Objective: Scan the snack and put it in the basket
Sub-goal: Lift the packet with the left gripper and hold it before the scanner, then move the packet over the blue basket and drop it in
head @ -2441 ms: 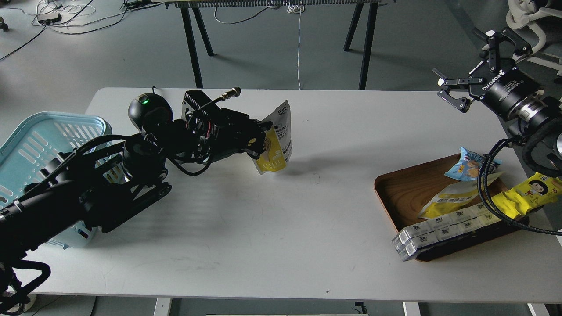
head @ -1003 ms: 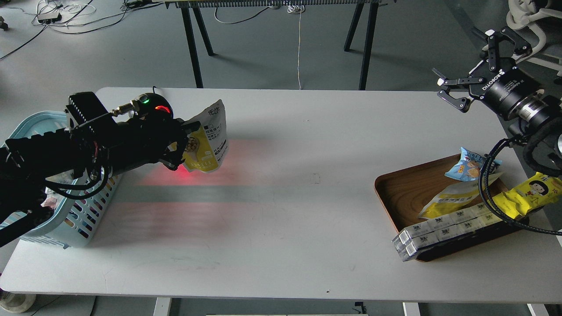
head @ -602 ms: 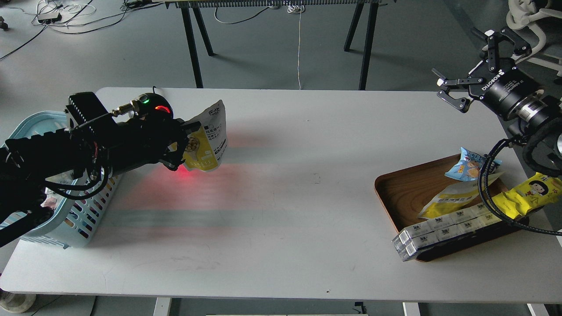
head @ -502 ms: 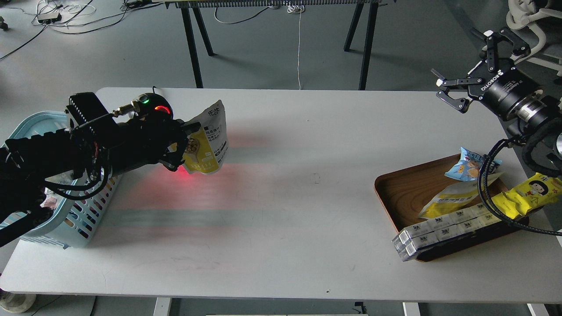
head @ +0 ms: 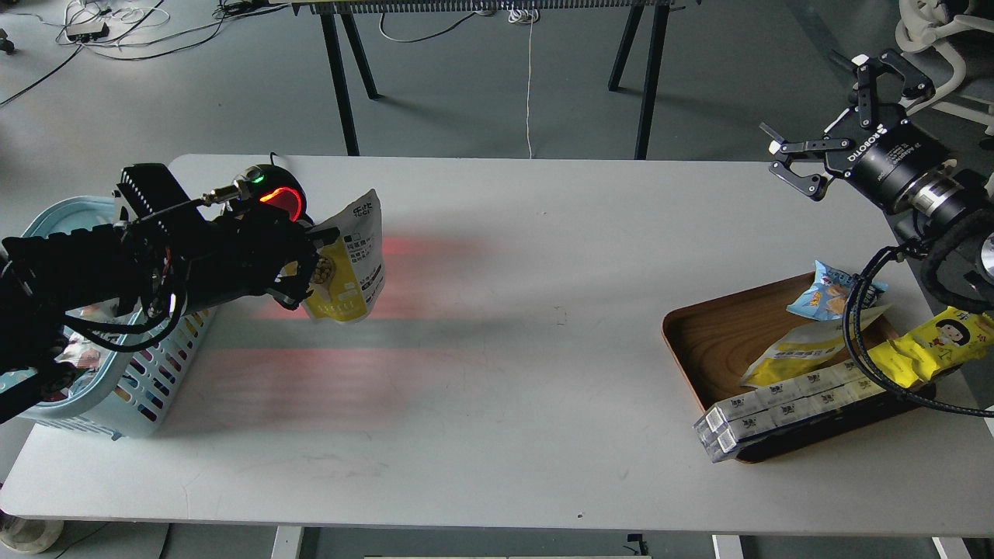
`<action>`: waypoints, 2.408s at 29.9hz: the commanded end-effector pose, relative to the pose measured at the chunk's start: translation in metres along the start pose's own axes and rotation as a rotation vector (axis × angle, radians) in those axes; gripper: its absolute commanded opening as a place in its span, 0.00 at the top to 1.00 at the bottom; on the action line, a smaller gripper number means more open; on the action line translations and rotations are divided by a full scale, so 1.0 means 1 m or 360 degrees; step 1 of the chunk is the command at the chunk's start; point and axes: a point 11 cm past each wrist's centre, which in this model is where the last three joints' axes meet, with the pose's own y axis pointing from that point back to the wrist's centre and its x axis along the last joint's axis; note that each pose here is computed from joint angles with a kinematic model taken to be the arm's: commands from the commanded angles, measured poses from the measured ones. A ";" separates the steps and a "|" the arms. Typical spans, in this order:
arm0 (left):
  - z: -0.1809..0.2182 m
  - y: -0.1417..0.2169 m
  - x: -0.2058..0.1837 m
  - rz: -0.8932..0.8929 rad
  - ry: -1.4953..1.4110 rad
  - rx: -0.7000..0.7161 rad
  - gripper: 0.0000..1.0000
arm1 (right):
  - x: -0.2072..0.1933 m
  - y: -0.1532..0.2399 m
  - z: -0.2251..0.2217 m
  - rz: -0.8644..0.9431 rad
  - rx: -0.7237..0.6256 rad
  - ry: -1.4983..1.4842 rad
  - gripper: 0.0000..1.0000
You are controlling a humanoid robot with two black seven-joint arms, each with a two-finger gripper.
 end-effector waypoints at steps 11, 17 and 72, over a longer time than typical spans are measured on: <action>-0.006 0.003 0.011 -0.0005 -0.0041 0.0016 1.00 | -0.001 0.000 -0.003 -0.0003 0.0005 0.0007 0.02; -0.013 0.012 0.009 -0.0028 -0.0061 0.0026 1.00 | 0.000 0.001 -0.004 0.0001 0.0005 0.0011 0.02; -0.108 0.230 -0.094 -0.0263 -0.0346 0.0507 1.00 | -0.016 -0.015 0.001 -0.0063 -0.0045 0.0087 0.02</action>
